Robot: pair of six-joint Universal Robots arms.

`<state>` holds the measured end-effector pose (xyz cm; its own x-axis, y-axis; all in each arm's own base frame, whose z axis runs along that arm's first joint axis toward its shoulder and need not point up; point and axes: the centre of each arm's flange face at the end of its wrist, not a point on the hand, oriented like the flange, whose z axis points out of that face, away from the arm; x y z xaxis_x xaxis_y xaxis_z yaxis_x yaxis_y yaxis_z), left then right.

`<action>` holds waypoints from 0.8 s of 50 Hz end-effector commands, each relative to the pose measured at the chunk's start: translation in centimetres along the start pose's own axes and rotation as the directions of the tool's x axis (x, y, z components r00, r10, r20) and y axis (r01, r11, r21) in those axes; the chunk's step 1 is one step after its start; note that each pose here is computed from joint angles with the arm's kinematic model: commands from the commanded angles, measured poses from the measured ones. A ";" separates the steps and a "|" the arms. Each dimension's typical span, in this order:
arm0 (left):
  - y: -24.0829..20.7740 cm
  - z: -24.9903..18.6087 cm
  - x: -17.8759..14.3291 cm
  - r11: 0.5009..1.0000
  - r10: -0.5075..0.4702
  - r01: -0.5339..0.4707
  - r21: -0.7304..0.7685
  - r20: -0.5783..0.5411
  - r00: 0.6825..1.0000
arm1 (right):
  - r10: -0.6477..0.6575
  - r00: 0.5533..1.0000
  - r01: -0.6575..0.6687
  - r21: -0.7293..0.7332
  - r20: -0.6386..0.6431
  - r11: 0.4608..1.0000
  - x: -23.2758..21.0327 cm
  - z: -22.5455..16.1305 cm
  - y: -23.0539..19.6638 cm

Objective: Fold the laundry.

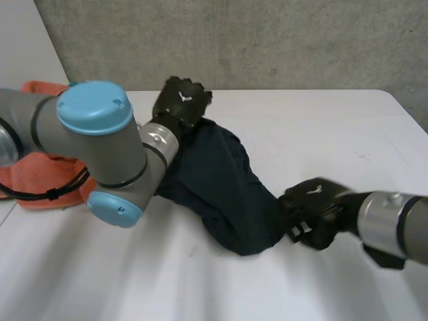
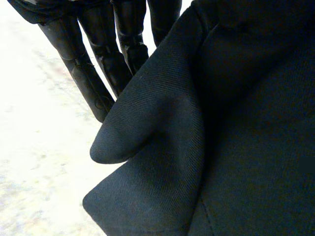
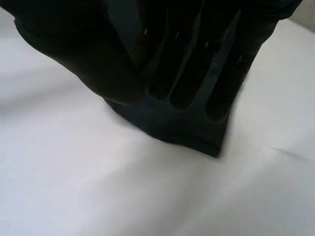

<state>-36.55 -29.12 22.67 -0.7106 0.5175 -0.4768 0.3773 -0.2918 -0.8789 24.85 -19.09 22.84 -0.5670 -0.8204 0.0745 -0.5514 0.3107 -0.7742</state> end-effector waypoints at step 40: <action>9.3 -6.3 -8.7 0.919 -0.171 0.225 -0.325 0.186 0.967 | -0.166 0.980 0.195 0.367 -0.109 0.909 5.0 17.6 -4.9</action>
<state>-23.87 -28.75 21.10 -0.8527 0.3580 -0.3805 0.4215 0.0410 -0.9059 34.37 -32.12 18.46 -0.5221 -0.7895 0.3227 -0.4054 -0.1031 -0.9083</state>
